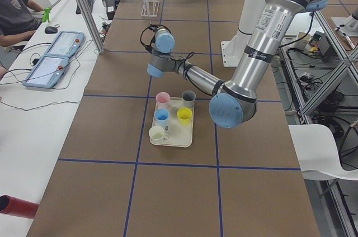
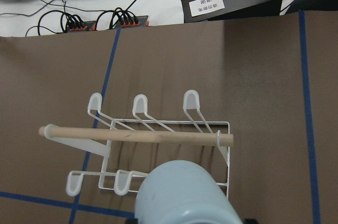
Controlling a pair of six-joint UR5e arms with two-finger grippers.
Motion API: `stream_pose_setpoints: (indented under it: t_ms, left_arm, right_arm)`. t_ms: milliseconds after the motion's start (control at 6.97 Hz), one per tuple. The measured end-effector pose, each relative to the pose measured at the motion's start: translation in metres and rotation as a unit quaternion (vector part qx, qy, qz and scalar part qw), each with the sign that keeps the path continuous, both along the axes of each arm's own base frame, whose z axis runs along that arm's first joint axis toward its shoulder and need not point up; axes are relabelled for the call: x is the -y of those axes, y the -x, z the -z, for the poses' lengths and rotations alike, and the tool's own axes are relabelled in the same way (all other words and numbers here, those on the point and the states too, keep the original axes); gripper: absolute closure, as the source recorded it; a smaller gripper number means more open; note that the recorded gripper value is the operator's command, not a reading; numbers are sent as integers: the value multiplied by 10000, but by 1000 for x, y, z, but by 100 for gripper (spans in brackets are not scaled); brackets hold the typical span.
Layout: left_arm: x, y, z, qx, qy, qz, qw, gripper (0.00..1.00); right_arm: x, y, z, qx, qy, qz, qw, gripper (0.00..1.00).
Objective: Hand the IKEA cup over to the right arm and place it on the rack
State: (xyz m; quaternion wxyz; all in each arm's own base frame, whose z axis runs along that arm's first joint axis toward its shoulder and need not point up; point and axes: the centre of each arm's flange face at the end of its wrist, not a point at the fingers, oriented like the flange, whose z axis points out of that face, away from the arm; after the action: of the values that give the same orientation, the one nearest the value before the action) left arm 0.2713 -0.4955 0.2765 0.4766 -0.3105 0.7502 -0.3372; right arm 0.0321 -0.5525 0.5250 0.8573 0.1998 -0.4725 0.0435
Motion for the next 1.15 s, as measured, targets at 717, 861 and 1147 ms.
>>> stream_pose_setpoints:
  t_ms: [717, 861, 1147]
  left_arm:
    - [21, 67, -79, 1661, -1884, 805, 9646, 0]
    - [21, 80, -100, 1995, -2196, 884, 9509, 0]
    - [18, 94, -126, 2340, -2478, 932, 9355, 0]
  right_arm:
    - [0, 31, 17, -1187, 318, 948, 9879, 90]
    - [5, 34, 11, -1202, 370, 993, 9871, 90]
    - [31, 39, 19, -1194, 362, 997, 9872, 90]
